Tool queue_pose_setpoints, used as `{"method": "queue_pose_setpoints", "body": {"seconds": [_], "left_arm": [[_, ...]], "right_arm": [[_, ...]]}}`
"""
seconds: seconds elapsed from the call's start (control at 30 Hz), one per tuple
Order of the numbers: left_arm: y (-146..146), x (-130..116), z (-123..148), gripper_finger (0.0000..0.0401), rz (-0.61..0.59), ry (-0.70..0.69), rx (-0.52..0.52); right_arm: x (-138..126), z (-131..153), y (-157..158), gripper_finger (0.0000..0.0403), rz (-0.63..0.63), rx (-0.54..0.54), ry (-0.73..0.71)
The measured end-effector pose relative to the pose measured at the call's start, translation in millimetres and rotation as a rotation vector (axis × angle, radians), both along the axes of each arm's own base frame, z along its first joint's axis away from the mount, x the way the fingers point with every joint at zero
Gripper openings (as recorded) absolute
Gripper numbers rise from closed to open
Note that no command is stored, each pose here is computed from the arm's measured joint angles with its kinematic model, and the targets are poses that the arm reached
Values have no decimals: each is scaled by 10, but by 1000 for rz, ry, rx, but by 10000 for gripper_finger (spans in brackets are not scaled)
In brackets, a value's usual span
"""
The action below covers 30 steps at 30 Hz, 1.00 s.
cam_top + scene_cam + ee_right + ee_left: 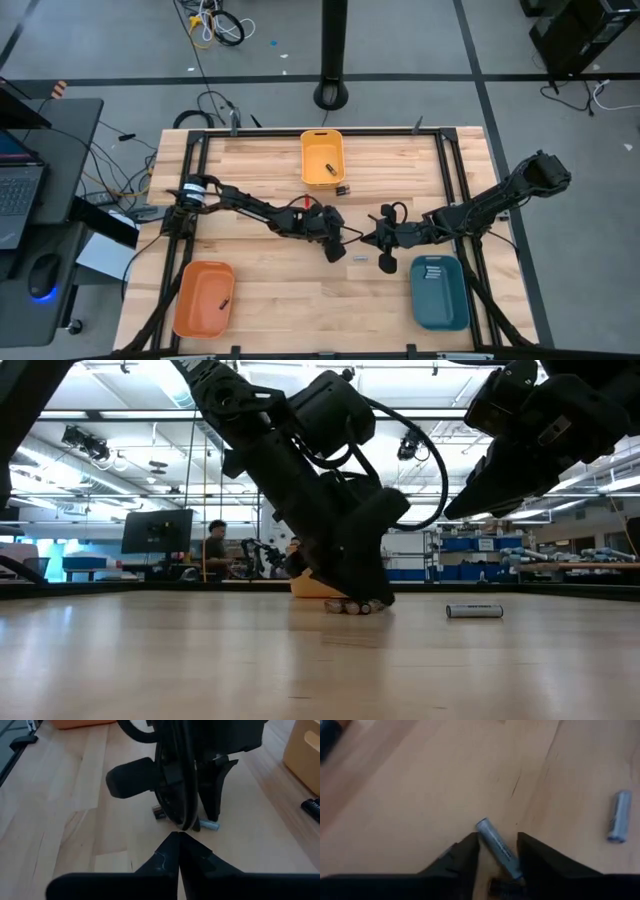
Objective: Sort batteries
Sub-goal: Put the white battery into the blue bin
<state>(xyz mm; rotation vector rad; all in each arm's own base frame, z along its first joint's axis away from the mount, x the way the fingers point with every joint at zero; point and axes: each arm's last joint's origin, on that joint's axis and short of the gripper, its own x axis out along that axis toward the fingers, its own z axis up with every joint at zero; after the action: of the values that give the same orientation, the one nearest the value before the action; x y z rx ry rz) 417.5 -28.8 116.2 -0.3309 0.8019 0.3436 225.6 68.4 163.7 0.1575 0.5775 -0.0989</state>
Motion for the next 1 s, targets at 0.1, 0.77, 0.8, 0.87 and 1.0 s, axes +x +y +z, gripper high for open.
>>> {"method": "queue_pose_setpoints", "body": {"seconds": [0.1, 0.77, 0.8, 0.87, 1.0], "left_arm": [[4, -3, -6, 85, -49, 16, 55], [-170, -1, 212, 2, -228, -39, 297], [-174, -1, 284, 2, -232, -60, 305], [-173, -5, 363, 4, -228, -78, 309], [-201, -32, 348, 7, -281, -68, 174]], "right_arm": [[0, 0, 0, 22, 1, -1, 1], [-125, 84, -43, 20, 9, -44, 40], [-134, 103, -43, 21, 10, -43, 33], [-147, 133, -45, 24, 7, -42, 20], [-154, 151, -45, 36, 8, -39, 11]]}}
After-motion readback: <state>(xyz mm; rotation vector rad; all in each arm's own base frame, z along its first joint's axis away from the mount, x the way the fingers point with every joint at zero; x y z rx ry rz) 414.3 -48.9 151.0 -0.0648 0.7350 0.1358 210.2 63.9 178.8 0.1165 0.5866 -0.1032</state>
